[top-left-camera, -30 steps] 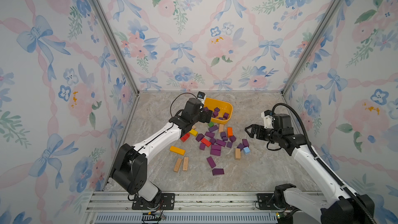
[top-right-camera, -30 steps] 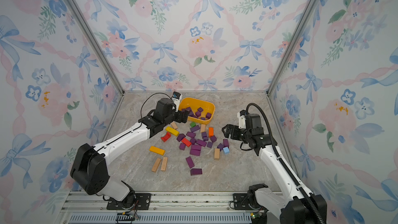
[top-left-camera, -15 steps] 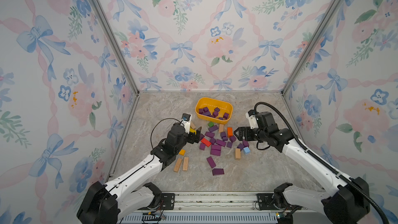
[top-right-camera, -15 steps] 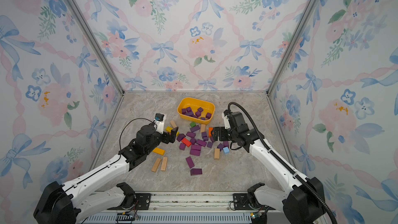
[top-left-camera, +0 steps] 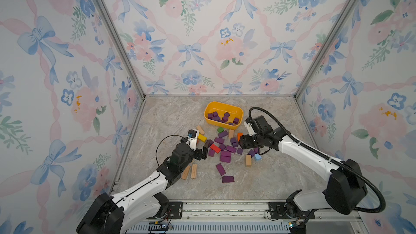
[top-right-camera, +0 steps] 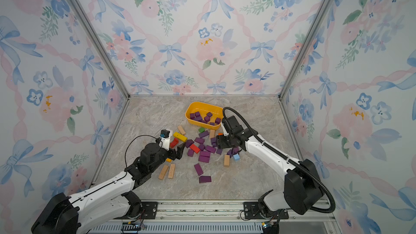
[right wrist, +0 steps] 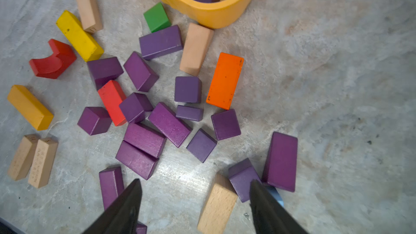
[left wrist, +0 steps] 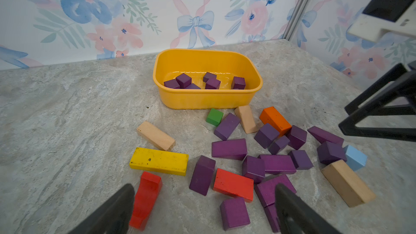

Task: Pick purple bricks into the storage bin
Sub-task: Pick up the building block from the center of the board.

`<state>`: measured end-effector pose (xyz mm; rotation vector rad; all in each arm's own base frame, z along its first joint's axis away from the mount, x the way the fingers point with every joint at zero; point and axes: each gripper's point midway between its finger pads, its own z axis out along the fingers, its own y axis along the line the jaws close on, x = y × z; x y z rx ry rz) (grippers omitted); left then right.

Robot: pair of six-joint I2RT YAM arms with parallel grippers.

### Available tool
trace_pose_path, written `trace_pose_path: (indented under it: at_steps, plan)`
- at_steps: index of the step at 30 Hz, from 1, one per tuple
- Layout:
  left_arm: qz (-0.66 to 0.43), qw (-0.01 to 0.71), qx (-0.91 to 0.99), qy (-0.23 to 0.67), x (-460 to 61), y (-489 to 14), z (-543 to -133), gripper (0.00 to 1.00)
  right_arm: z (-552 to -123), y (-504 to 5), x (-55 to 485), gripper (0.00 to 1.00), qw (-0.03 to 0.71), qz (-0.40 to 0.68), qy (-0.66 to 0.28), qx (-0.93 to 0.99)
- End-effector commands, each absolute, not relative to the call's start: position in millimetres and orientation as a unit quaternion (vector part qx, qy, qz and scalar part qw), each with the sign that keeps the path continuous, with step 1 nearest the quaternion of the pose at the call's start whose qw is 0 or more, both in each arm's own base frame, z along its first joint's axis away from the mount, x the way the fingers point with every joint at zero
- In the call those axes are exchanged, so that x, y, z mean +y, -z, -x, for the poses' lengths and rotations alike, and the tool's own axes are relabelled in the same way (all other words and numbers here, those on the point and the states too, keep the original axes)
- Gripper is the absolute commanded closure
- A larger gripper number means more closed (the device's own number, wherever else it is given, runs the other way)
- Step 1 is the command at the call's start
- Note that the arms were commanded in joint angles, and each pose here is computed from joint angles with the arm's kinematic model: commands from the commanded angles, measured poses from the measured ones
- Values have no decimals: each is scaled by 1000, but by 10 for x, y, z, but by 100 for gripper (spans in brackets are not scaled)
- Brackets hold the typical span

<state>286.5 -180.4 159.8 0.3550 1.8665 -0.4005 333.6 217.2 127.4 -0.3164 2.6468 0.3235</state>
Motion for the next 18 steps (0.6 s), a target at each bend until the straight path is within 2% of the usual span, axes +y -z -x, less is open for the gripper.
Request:
trace_pose_path:
  at_steps: [1, 8, 13, 18]
  plan:
    - [-178, 582, 772, 186, -1889, -1658, -2799, 2, -3295, -1209, 2117, 32, 208, 127, -78, 967]
    - [-208, 596, 751, 195, -1930, -1640, -2678, 2, -3131, -1033, 2047, 33, 182, 143, -62, 971]
    - [-221, 599, 744, 195, -1940, -1630, -2632, 2, -2840, -994, 2182, 31, 182, 232, -69, 953]
    - [-191, 605, 747, 201, -1865, -1653, -2622, 2, -2445, -908, 2428, 28, 189, 322, -128, 919]
